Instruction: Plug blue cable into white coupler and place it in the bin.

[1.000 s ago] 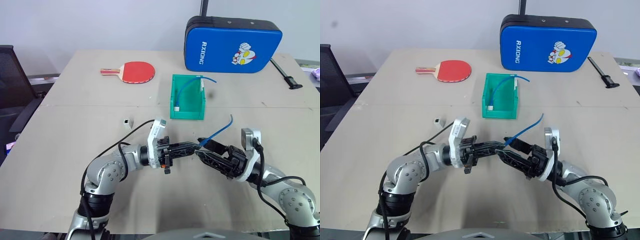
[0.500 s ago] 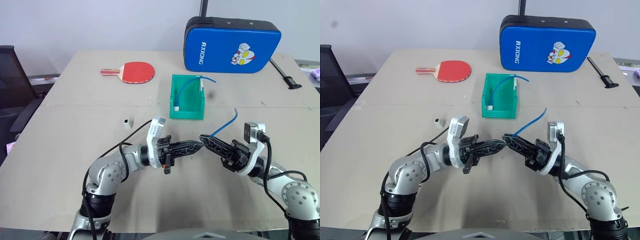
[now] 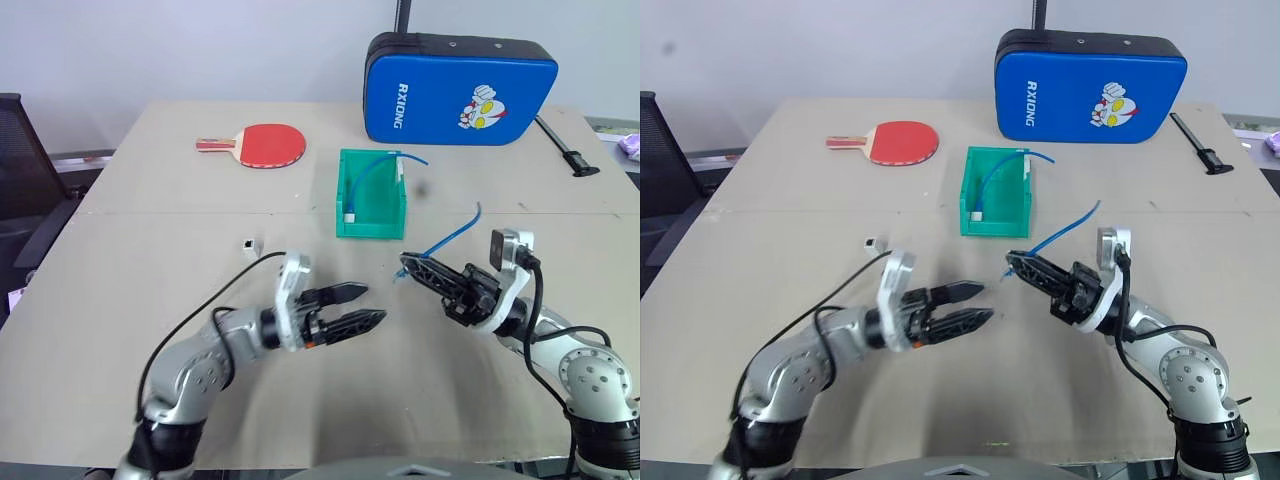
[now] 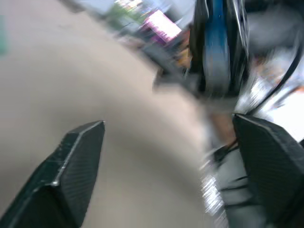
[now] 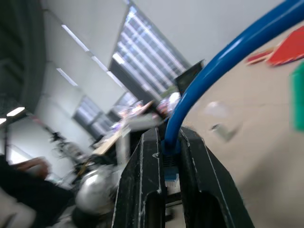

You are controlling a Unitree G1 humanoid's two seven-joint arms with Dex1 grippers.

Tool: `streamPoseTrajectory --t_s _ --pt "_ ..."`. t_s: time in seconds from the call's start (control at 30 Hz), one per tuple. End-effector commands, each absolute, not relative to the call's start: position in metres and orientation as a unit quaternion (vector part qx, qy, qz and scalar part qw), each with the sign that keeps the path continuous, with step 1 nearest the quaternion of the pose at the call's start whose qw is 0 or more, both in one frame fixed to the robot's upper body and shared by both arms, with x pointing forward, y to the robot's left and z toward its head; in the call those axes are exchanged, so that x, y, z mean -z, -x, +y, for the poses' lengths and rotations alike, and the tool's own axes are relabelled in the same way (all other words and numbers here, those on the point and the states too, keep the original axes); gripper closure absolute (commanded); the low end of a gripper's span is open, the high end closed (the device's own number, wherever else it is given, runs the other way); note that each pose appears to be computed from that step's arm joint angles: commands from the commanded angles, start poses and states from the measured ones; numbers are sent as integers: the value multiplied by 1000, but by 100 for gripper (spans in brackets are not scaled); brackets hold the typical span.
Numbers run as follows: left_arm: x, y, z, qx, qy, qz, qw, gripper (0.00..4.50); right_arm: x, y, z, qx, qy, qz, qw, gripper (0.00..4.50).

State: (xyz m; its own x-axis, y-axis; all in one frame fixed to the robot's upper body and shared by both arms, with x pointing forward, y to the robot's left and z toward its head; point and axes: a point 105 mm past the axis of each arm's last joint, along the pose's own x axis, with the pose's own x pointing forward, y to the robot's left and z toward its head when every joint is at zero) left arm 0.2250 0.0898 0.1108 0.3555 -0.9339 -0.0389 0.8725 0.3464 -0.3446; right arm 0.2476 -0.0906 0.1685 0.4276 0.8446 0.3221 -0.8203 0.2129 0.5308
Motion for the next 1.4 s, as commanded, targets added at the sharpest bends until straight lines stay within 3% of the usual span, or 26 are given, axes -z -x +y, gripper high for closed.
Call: streamPoseTrajectory --t_s 0.03,0.13,0.33,0.73,0.9,0.93,1.03,1.13,1.4 --pt "-118 -231 110 464 43 45 883 39 -174 -259 -96 -522 -262 -31 811 450" --pt "-127 -242 153 252 -9 -31 967 39 -177 -266 -95 -516 -214 -57 827 450" --pt "-114 -252 206 9 -103 -43 994 39 -175 -271 -94 -522 -182 -67 831 450" --pt "-81 -317 214 -31 -114 20 993 39 -179 -276 -89 -505 -182 -88 839 450" --pt "-72 -316 213 -16 -114 42 992 124 -178 -274 -87 -499 -176 -90 844 450" --pt "-72 -317 211 -11 -119 41 992 179 -178 -275 -86 -496 -171 -93 846 450" --pt "-74 -318 209 -1 -127 35 991 279 -179 -277 -82 -493 -155 -100 850 450" --pt "-81 -322 200 24 -147 14 989 422 -180 -281 -70 -492 -104 -113 857 450" --pt "-135 -331 121 163 -207 -123 957 421 -212 -302 -9 -477 70 -247 841 450"
